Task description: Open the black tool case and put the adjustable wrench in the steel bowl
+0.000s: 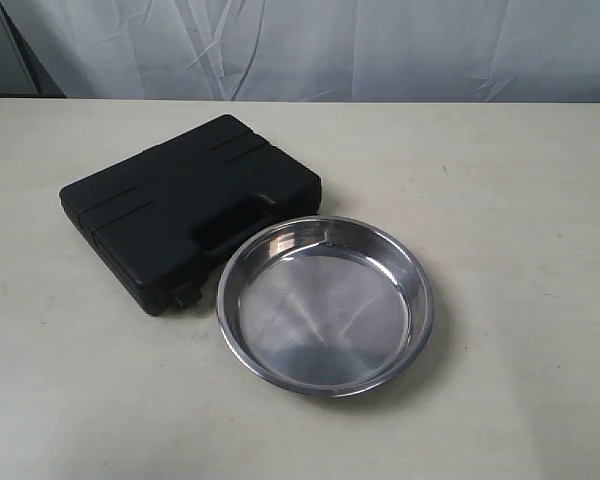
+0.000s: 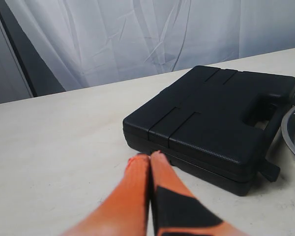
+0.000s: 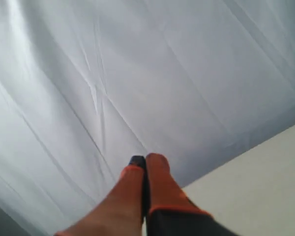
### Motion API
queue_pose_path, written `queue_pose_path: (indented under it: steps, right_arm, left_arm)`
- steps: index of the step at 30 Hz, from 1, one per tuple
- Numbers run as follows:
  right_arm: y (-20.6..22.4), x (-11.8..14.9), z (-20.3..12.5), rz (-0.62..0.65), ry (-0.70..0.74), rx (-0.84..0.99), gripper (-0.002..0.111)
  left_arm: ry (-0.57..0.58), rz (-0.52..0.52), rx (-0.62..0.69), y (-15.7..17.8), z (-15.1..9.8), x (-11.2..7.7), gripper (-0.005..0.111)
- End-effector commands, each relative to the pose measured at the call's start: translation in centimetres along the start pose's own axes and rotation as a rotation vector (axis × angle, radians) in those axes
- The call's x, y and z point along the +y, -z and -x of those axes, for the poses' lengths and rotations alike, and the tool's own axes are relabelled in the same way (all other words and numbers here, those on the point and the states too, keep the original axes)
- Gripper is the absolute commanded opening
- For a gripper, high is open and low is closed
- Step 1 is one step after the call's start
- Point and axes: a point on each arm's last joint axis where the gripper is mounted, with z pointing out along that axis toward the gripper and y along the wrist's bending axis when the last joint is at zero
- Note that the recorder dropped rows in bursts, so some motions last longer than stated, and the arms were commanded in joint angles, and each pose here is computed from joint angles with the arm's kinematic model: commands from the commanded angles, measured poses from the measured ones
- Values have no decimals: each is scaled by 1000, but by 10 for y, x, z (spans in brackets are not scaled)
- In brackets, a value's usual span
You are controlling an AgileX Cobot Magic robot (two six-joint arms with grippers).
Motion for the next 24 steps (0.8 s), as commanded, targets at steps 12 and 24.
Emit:
queue_pose_path:
  steps: [12,24]
  right_arm:
    - [-59,112,129,148,388,-118,-1]
    - [-265,207,-19,465,951,1173,-1]
  left_arm:
    - [5,2,-13,0,2,0,0]
    - [5,2,-13,0,2,0,0]
